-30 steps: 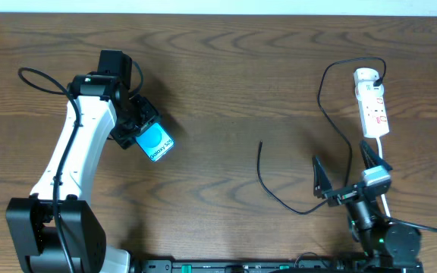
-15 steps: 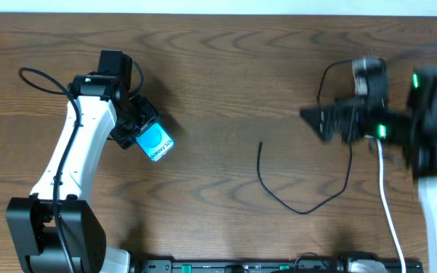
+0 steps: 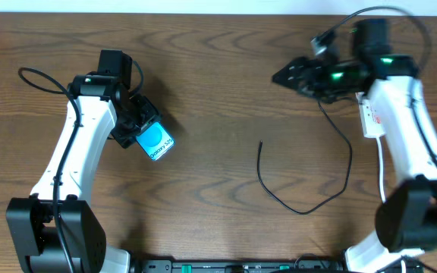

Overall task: Plug charger to phone and switch on socket
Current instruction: 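Move the right gripper toward the black cable's loose end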

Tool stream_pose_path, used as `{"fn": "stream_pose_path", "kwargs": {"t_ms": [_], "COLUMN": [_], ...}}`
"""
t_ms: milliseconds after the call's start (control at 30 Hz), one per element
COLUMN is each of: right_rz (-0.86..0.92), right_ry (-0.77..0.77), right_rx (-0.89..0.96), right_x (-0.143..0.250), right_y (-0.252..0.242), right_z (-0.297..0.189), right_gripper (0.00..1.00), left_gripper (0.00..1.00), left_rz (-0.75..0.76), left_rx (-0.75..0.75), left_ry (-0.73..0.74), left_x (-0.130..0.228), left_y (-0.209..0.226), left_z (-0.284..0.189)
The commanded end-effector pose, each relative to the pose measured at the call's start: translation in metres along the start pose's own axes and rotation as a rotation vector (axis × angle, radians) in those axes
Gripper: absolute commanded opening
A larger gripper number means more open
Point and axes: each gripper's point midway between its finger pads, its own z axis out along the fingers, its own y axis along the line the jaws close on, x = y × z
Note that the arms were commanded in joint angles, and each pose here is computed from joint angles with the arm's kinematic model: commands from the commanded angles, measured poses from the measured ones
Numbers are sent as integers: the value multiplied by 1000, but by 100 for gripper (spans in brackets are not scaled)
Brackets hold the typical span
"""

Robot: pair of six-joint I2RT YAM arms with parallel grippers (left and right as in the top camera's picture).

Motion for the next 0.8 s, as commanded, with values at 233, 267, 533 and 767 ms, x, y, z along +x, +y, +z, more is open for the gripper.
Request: {"fn": "stream_pose_path", "kwargs": {"t_ms": [233,267,533,767], "right_rz": [240,247,257,265], "right_ry": [-165,-187,-142,11], "right_rx": [671,715,797,764], "right_x": [26,31,51,74], "right_y": [-40,-40,-49,-58], "right_z": [44,46,71,98], "right_gripper": [93,93,92,91], "left_gripper": [7,7,7,7], "left_rz": [20,19,18,18], "left_rx": [-8,-9,-17,-19], "left_ry": [-10,-9,0,2], "left_x": [-1,-1,1,2], "left_y": [1,1,3,3], "left_z": [-1,-1,-1,-1]}}
